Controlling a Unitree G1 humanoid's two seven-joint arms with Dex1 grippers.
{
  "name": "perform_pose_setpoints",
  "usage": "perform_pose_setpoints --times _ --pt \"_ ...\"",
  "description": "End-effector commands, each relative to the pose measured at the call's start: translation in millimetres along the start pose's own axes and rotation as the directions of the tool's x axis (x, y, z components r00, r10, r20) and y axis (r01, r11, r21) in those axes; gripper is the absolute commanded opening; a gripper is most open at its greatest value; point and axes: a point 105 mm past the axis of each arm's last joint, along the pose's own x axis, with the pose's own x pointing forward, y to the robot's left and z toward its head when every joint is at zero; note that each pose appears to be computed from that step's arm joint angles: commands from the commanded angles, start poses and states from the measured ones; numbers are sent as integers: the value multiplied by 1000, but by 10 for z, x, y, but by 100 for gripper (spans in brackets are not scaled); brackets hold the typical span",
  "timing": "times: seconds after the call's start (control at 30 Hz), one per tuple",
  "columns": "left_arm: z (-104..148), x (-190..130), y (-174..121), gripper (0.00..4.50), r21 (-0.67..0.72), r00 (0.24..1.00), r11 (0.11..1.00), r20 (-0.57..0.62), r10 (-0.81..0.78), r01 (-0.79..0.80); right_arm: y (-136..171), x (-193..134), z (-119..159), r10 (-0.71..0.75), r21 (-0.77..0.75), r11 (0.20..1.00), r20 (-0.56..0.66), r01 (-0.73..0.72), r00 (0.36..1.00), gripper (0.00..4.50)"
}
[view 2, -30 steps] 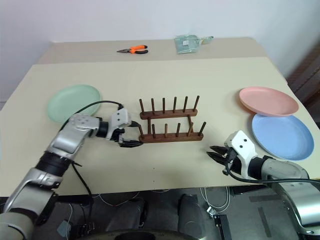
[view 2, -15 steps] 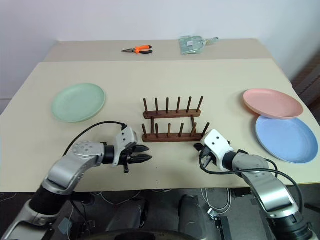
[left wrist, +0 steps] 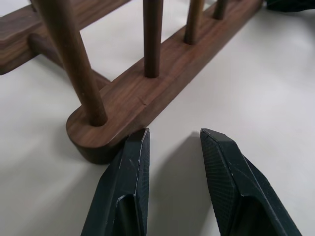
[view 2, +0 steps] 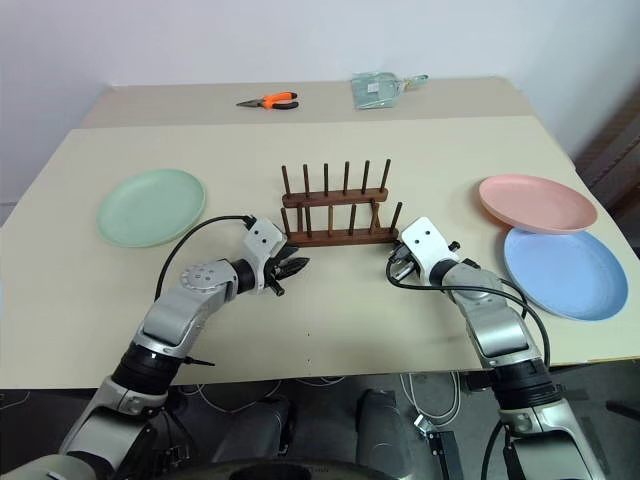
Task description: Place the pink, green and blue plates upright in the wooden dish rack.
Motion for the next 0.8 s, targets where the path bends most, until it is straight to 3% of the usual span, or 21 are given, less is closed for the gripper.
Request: perform_pose_setpoints --times 0.03,0.2,0.43,0.63,0.7,0.8 --pt "-121 -77 82 160 4 998 999 -44 40 -40 -191 -210 192 11 -93 996 52 -6 999 130" --pt "54 -199 -201 160 1 992 993 34 -117 117 -825 -798 481 -101 -289 951 46 110 994 366" --pt "225 -309 -618 160 38 931 934 76 -358 356 -1382 -1173 153 -244 -513 851 -195 114 950 366" --pt "388 -303 -781 160 63 893 900 113 -436 431 -1665 -1130 -283 -335 -608 790 -311 85 889 366" --pt "447 -309 -786 160 73 890 900 133 -436 430 -1757 -1078 -344 -376 -634 765 -301 110 876 366" --pt "497 -322 -743 160 80 892 906 159 -423 415 -1837 -1004 -443 -412 -658 743 -304 124 859 287"
